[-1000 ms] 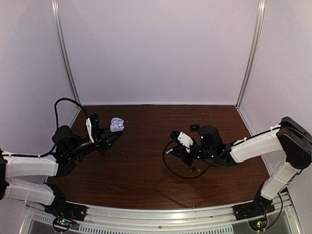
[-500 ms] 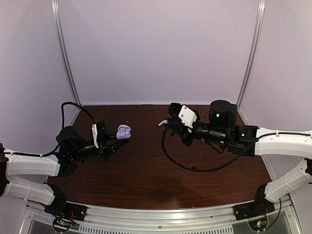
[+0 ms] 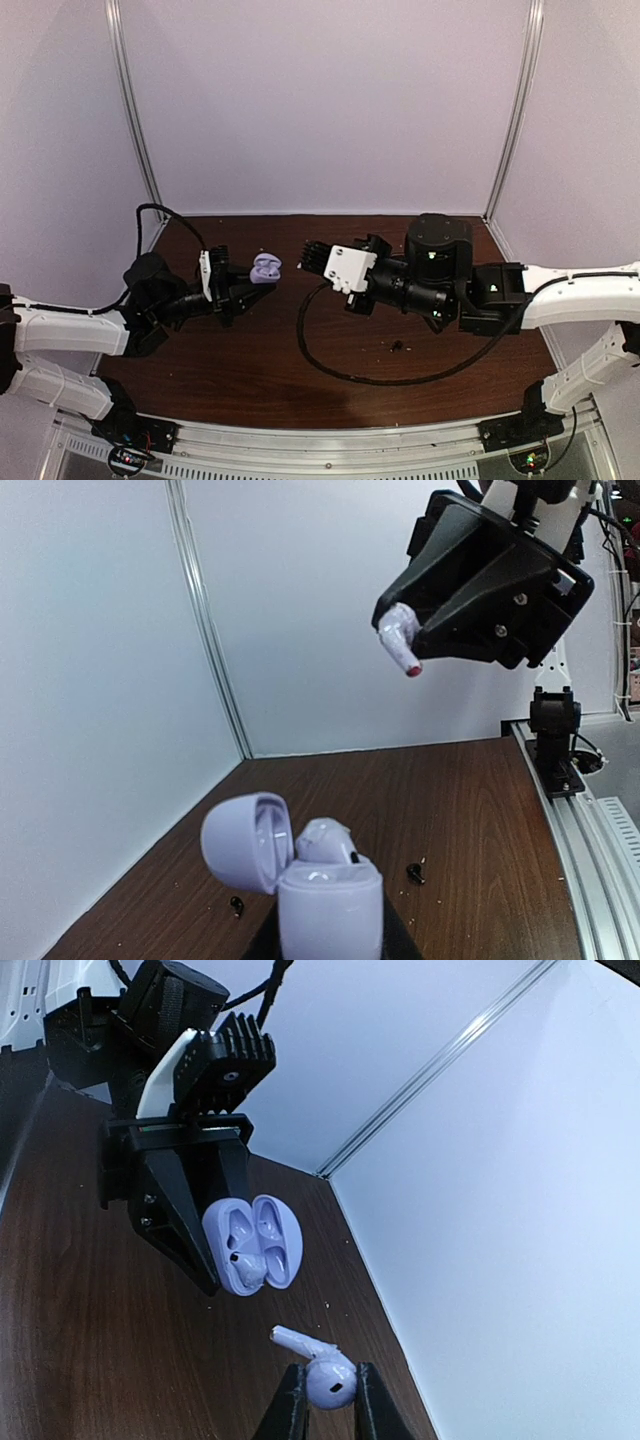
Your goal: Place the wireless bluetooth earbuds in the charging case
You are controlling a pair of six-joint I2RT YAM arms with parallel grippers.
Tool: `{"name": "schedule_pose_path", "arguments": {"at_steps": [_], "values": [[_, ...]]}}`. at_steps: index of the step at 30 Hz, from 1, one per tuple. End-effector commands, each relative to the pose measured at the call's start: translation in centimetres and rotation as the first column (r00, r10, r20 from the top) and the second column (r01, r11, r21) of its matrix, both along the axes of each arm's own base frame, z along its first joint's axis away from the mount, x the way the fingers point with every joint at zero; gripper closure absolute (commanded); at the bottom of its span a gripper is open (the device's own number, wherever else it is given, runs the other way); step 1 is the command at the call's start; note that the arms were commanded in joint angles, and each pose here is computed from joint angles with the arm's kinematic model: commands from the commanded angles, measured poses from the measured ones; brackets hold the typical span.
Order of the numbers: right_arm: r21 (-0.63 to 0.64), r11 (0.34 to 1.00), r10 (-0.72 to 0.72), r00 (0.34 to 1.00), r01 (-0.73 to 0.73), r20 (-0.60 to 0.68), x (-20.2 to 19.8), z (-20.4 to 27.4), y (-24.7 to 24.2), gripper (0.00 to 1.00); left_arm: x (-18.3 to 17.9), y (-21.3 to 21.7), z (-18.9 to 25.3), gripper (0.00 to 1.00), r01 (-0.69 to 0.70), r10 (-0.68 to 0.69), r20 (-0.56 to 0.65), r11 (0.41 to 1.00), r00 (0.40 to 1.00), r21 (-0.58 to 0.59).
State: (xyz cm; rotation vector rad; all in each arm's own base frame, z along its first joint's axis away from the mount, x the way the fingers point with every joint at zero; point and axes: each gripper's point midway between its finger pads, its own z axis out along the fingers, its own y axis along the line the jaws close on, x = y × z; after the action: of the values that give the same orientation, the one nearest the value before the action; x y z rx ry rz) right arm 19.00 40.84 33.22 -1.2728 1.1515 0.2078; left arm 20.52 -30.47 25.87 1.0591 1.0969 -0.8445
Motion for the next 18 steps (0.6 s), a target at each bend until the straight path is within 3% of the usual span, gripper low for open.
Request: {"name": "schedule_pose_path", "arguments": {"at_steps": [1,18], "values": [[-0.044,0.999,-0.024,0.997,0.027,0.068,-0.3,0.6,0.7,0.88,0.2,-0.6,1.4,1.00,0.006,-0.005,0.038,1.000,0.999,-0.022],[-0.082,0.993,-0.078,0.987,0.090,0.139,-0.2,0.5,3.5,0.89,-0.6,-1.6,1.6,1.00,0.044,-0.043,0.059,0.999,0.997,-0.018]]}}
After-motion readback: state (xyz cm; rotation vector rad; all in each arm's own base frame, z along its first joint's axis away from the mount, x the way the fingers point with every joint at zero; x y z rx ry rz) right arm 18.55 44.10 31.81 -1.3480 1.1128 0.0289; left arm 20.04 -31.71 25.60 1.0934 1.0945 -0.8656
